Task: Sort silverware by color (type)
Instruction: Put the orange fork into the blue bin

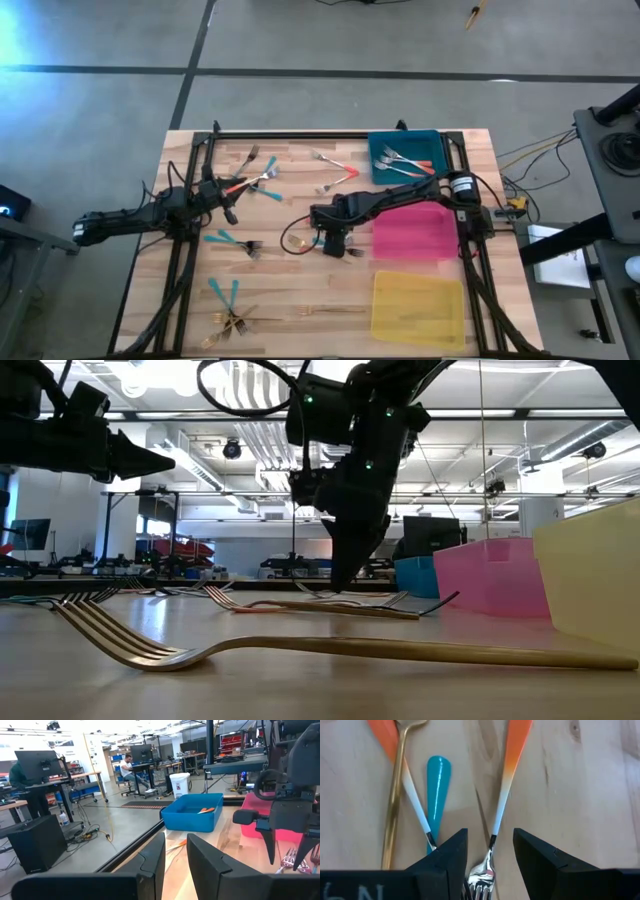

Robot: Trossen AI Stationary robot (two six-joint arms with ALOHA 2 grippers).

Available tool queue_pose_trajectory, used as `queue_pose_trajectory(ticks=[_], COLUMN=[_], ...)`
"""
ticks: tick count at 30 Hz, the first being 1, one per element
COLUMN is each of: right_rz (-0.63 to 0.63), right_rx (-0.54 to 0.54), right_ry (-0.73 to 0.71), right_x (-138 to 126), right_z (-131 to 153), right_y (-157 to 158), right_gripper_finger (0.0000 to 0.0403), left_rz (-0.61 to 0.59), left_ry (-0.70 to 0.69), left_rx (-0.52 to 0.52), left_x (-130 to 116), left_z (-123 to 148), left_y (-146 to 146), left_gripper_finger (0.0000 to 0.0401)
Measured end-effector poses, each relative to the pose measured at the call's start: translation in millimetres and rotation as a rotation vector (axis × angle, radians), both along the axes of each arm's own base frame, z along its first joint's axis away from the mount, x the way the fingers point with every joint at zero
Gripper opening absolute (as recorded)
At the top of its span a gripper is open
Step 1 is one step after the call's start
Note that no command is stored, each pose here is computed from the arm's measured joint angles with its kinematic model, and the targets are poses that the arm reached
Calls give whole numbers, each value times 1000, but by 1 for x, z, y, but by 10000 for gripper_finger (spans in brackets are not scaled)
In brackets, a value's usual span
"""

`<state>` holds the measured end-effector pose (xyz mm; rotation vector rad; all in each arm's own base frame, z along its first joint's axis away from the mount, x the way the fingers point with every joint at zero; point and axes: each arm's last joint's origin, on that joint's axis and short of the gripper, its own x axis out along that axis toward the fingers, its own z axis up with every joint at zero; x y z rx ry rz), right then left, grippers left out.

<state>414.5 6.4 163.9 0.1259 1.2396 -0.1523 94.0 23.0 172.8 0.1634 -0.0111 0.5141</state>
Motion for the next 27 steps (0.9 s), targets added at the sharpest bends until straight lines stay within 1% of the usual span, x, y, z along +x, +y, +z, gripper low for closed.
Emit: queue_pose_trajectory(ticks=[7,11,19,23,27], right_rz=[-3,-19,-34,-35,-35], right_rx=[-4,-36,-16,-15,-13], right_ry=[26,44,73,79,75], right_x=[-4,-6,-2,-2,-2], right_z=[-5,-10,-27,-30,-29], right_y=[0,-4,-9,-9,-9], right_gripper_finger=[150,150,145,145,125], left_rz=[0,0,0,0,0], left_ry=[0,1,1,2,2], left_rx=[0,0,0,0,0], left_x=[0,0,0,0,0], left_z=[0,0,0,0,0], left_y=[0,0,0,0,0], left_gripper_finger=[64,64,64,64,64])
